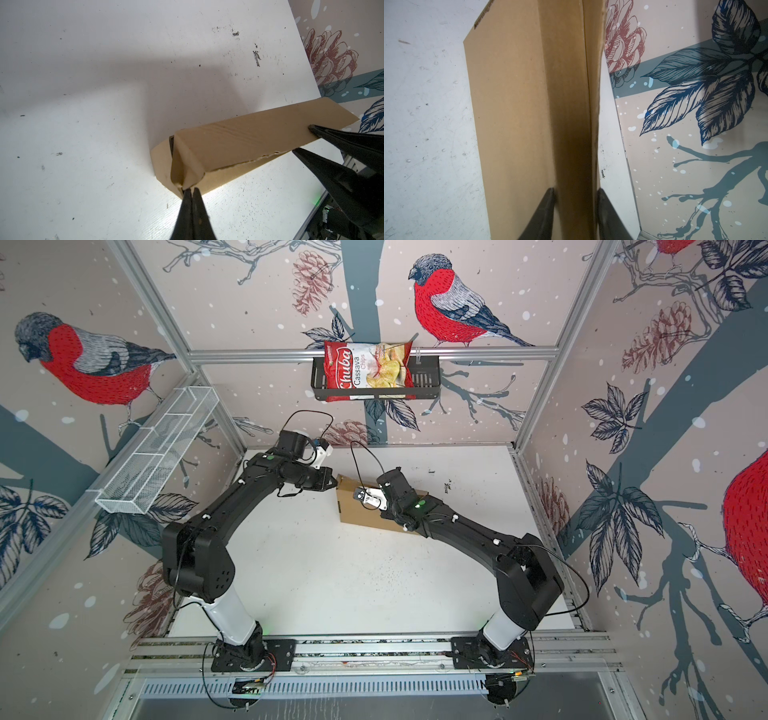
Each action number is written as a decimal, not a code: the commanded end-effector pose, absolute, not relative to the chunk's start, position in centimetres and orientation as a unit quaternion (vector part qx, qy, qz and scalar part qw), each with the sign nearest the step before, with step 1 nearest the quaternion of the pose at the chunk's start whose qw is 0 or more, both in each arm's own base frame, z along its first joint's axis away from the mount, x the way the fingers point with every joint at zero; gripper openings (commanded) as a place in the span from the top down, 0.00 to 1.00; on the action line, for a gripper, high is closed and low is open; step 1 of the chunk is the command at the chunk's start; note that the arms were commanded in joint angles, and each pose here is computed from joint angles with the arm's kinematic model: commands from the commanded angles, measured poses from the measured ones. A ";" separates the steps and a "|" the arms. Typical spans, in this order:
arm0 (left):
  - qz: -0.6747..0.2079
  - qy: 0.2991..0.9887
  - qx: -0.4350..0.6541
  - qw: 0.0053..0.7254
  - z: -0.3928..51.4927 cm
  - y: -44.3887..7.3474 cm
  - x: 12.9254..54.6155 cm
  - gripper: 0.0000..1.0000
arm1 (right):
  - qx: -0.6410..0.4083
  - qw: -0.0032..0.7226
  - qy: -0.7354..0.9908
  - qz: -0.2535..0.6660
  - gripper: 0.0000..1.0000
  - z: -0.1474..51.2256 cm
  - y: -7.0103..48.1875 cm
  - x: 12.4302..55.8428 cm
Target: Fold the paper box
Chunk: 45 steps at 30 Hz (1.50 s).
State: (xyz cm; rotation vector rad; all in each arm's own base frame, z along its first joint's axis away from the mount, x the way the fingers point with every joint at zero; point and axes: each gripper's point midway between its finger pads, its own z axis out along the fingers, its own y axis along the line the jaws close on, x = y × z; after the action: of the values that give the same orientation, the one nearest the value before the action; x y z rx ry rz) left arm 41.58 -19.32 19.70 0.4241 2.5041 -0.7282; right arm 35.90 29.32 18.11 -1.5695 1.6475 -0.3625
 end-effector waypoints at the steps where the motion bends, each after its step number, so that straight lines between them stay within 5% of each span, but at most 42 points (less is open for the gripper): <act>1: -0.270 0.919 0.161 0.236 19.1 -19.6 41.0 1.00 | -0.641 0.356 0.665 -0.140 0.67 15.7 28.3 34.6; 12: -0.275 0.919 0.153 0.237 19.8 -18.9 40.4 1.00 | -0.646 0.348 0.662 -0.151 0.70 15.2 28.1 34.6; 16: -0.289 0.900 0.159 0.284 23.9 -18.7 40.7 0.79 | -0.646 0.350 0.662 -0.150 0.70 15.3 28.2 34.6; 20: -0.297 0.891 0.166 0.301 24.2 -19.3 41.4 0.72 | -0.646 0.349 0.662 -0.150 0.70 15.2 28.3 34.7; 26: -0.282 0.904 0.172 0.270 22.1 -19.9 42.3 0.75 | -0.647 0.347 0.662 -0.150 0.70 15.1 28.2 34.7; 40: -0.265 0.915 0.171 0.253 20.2 -19.6 42.3 1.00 | -0.646 0.345 0.665 -0.149 0.70 14.9 28.1 34.7; 45: -0.262 0.917 0.169 0.247 19.7 -19.3 41.6 1.00 | -0.645 0.344 0.666 -0.150 0.71 14.8 28.0 34.7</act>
State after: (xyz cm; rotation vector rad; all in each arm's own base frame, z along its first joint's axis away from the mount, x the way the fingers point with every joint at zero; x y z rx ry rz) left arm 42.58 -19.80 20.79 0.4587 2.4486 -0.7369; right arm 36.41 29.23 17.80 -1.5558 1.6532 -0.3997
